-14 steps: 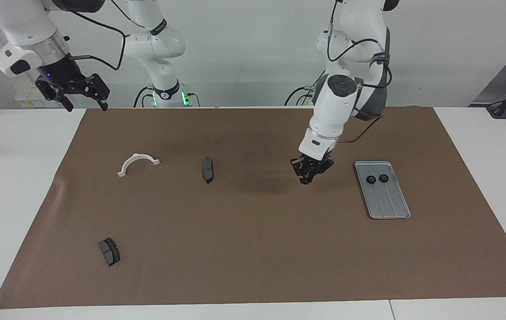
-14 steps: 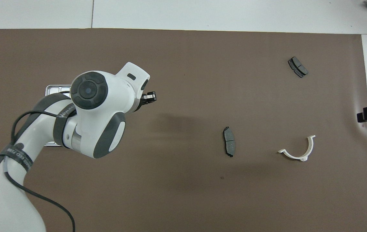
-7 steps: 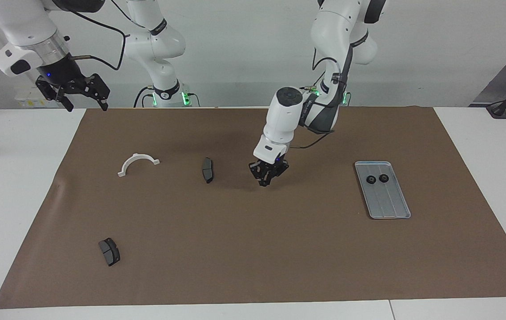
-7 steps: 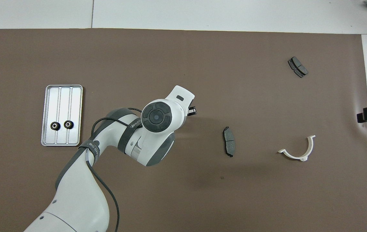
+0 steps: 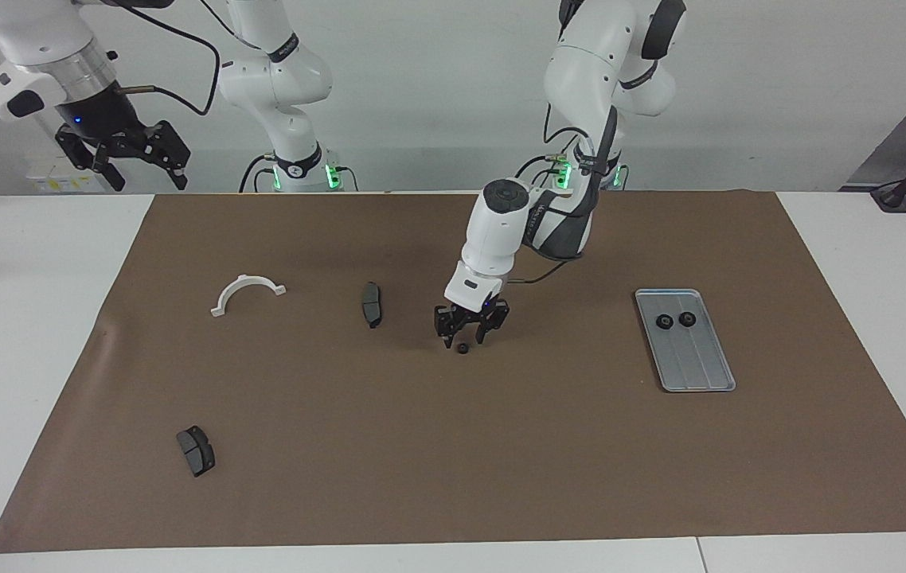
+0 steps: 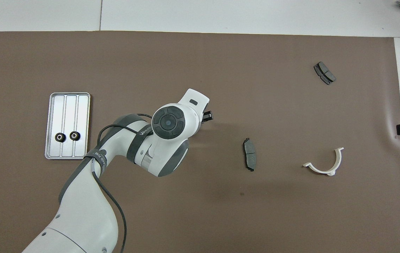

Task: Place bearing gear from tray to pile
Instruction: 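Carry the ring with the left gripper to mid-table and release it, then return the left gripper to the tray while the right gripper grasps the ring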

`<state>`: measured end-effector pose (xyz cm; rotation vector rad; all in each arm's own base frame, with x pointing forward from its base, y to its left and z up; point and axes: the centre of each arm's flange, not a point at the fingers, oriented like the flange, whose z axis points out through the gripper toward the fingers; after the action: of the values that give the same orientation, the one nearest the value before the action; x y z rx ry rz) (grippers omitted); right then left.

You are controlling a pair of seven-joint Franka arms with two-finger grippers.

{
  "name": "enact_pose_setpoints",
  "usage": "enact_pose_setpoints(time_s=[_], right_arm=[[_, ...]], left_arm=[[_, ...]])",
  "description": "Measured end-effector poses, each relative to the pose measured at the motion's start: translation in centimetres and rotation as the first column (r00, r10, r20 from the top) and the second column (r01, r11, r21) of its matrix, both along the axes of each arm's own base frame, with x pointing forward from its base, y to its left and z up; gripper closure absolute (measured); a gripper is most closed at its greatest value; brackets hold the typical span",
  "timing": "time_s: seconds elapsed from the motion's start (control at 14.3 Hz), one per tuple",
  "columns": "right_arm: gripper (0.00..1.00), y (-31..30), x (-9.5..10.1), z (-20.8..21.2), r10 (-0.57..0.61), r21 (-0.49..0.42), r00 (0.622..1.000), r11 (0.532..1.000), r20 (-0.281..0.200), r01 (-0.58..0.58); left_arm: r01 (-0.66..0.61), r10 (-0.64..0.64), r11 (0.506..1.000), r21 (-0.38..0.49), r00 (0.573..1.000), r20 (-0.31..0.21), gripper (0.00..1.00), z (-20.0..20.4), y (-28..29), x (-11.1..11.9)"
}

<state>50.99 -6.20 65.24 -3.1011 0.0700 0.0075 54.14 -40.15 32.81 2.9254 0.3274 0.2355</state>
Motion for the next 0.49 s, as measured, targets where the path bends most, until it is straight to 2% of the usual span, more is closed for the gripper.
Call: enact_pose_setpoints(time_s=[0.07, 0.28, 0.49], right_arm=[[0.0, 0.1, 0.0, -0.1, 0.001, 0.0, 1.0, 1.0, -0.001, -0.001], [0.0, 0.6, 0.1, -0.2, 0.011, 0.0, 1.0, 1.0, -0.003, -0.011], [0.0, 0.6, 0.1, -0.4, -0.017, 0.001, 1.0, 1.0, -0.009, 0.017]], left_arm=[[-0.033, 0.033, 0.999, 0.011, 0.999, -0.004, 0.02, 1.5, 1.6, 1.3], [-0.177, 0.179, 0.983, 0.045, 0.983, -0.041, 0.0, 7.9, 11.1, 5.1], [-0.279, 0.286, 0.957, 0.083, 0.955, -0.084, 0.0, 12.0, 22.3, 7.1]])
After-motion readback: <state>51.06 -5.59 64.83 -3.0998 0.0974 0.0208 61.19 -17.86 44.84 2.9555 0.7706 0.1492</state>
